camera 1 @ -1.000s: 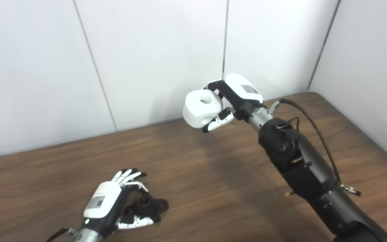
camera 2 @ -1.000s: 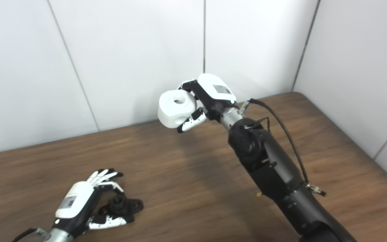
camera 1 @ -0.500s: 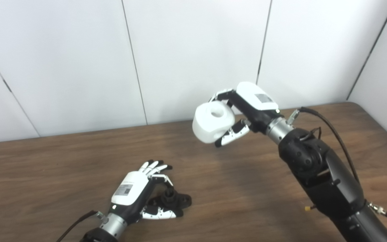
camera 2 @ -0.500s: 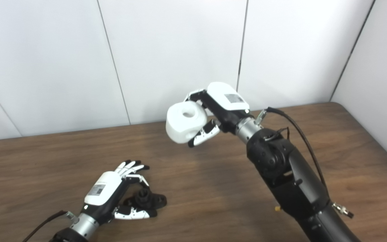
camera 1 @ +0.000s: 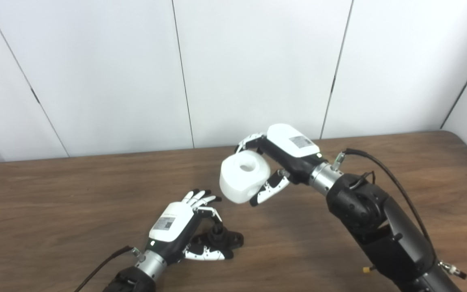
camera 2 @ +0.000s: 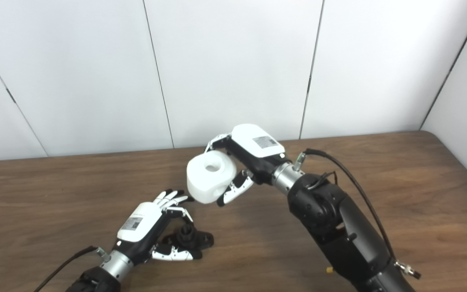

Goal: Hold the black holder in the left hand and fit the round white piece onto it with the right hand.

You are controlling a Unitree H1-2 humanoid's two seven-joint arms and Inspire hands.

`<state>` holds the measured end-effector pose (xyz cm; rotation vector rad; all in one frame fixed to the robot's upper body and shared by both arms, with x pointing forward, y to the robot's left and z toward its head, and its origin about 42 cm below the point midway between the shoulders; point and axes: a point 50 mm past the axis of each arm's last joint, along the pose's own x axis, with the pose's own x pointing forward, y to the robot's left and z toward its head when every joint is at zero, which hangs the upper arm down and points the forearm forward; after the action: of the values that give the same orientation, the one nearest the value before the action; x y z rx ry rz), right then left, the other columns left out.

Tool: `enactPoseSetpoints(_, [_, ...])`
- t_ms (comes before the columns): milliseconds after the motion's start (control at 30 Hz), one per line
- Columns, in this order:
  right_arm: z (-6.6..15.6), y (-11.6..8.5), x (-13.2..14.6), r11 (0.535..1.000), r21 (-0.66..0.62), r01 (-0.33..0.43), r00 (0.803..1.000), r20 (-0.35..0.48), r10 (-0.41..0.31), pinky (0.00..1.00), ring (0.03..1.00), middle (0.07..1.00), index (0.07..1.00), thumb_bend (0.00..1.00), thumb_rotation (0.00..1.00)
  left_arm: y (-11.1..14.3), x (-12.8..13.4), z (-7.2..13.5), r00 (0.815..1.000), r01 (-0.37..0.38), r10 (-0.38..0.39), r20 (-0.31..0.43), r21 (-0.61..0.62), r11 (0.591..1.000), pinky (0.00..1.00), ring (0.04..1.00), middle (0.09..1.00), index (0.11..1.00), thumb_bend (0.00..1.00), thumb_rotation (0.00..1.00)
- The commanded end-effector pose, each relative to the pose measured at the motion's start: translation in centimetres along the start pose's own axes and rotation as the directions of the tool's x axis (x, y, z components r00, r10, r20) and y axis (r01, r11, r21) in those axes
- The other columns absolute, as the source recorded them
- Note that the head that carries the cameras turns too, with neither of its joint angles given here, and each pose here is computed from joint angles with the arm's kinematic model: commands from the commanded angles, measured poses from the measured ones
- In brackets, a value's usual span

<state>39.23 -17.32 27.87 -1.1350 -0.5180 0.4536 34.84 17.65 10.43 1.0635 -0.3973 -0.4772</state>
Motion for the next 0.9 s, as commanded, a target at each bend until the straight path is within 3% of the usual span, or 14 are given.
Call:
enactPoseSetpoints(0, [1.3, -1.8, 1.2, 0.998, -0.029, 0.057, 0.995, 0.078, -0.055, 0.62, 0.771, 0.73, 0.48, 0.52, 0.14, -7.1, -4.4, -1.1, 0.961, 0.195, -0.202, -0.188, -0.057, 0.979, 1.0, 0.958, 0.878, 0.483, 0.52, 0.06])
enactPoseSetpoints(300, [2.1, -0.9, 1.7, 1.0, -0.022, 0.021, 0.994, 0.107, -0.018, 0.66, 0.763, 0.728, 0.482, 0.52, 0.14, -7.1, -4.2, -0.8, 0.959, 0.205, -0.212, -0.189, -0.055, 0.977, 0.99, 0.957, 0.879, 0.484, 0.52, 0.06])
enactPoseSetpoints(433, [2.5, -0.5, 1.7, 1.0, -0.028, -0.004, 0.992, 0.128, 0.008, 0.61, 0.755, 0.726, 0.482, 0.52, 0.14, -7.2, -4.1, -0.8, 0.96, 0.199, -0.208, -0.188, -0.062, 0.978, 0.99, 0.956, 0.88, 0.484, 0.52, 0.05])
enactPoseSetpoints(867, [2.8, 1.2, 1.8, 0.998, -0.047, -0.047, 0.982, 0.181, 0.055, 0.59, 0.745, 0.718, 0.48, 0.52, 0.14, -7.1, -3.9, -0.5, 0.959, 0.2, -0.208, -0.19, -0.064, 0.978, 0.99, 0.959, 0.879, 0.484, 0.52, 0.05])
